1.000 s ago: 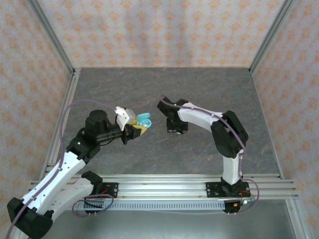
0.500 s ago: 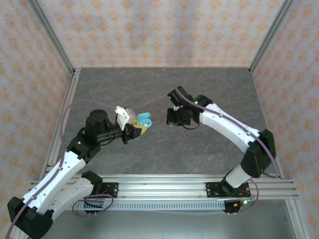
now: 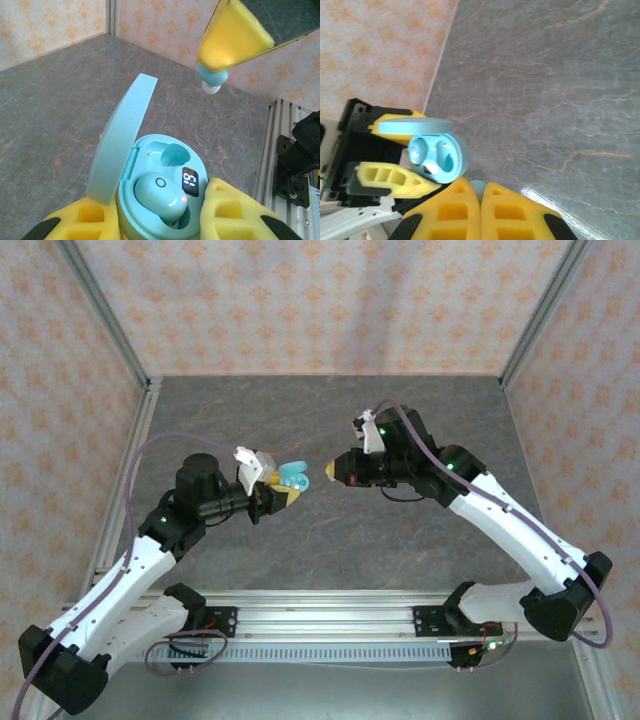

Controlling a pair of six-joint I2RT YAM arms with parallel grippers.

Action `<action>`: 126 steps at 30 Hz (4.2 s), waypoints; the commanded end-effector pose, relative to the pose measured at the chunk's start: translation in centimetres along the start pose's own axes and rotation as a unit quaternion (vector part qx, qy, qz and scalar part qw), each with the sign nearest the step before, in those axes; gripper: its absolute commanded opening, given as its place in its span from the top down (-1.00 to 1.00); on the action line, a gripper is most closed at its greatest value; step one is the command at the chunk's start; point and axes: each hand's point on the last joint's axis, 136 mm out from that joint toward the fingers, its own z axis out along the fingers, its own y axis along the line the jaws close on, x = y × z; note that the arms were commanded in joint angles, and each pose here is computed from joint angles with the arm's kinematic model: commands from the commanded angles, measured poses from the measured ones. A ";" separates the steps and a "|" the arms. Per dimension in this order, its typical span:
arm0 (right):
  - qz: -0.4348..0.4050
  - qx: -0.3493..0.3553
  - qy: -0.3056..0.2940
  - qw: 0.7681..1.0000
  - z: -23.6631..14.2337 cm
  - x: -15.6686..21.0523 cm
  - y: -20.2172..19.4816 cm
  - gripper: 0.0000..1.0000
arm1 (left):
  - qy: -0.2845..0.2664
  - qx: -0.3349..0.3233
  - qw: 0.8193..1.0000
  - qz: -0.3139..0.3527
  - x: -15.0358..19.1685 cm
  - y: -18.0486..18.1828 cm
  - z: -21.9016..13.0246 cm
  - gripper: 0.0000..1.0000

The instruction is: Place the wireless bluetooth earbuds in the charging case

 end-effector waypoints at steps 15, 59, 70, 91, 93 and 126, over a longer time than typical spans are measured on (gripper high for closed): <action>-0.075 -0.097 0.013 0.992 1.4 0.2 5.7 0.87 | -0.038 0.025 0.999 0.012 -3.0 -1.3 -0.6 0.74; -0.110 -0.054 0.016 0.992 2.5 0.2 4.0 0.22 | -0.040 0.035 0.999 0.013 -3.4 -1.9 -0.9 0.74; -0.095 -0.039 -0.051 0.993 -1.5 -2.0 4.5 0.22 | -0.046 0.040 0.998 0.010 -3.7 -1.9 -0.7 0.74; -0.012 -0.051 -0.043 0.998 2.6 -5.6 3.2 -0.14 | -0.058 0.056 0.997 0.003 -5.0 -2.7 -0.3 0.73; -0.007 -0.058 -0.032 0.998 2.7 -5.1 3.2 -0.16 | -0.057 0.054 0.997 0.001 -5.0 -2.6 -0.3 0.74; 0.147 -0.233 -0.039 0.960 1.6 -2.1 5.0 -0.18 | -0.088 0.032 0.994 -0.057 -7.0 -1.2 0.4 0.72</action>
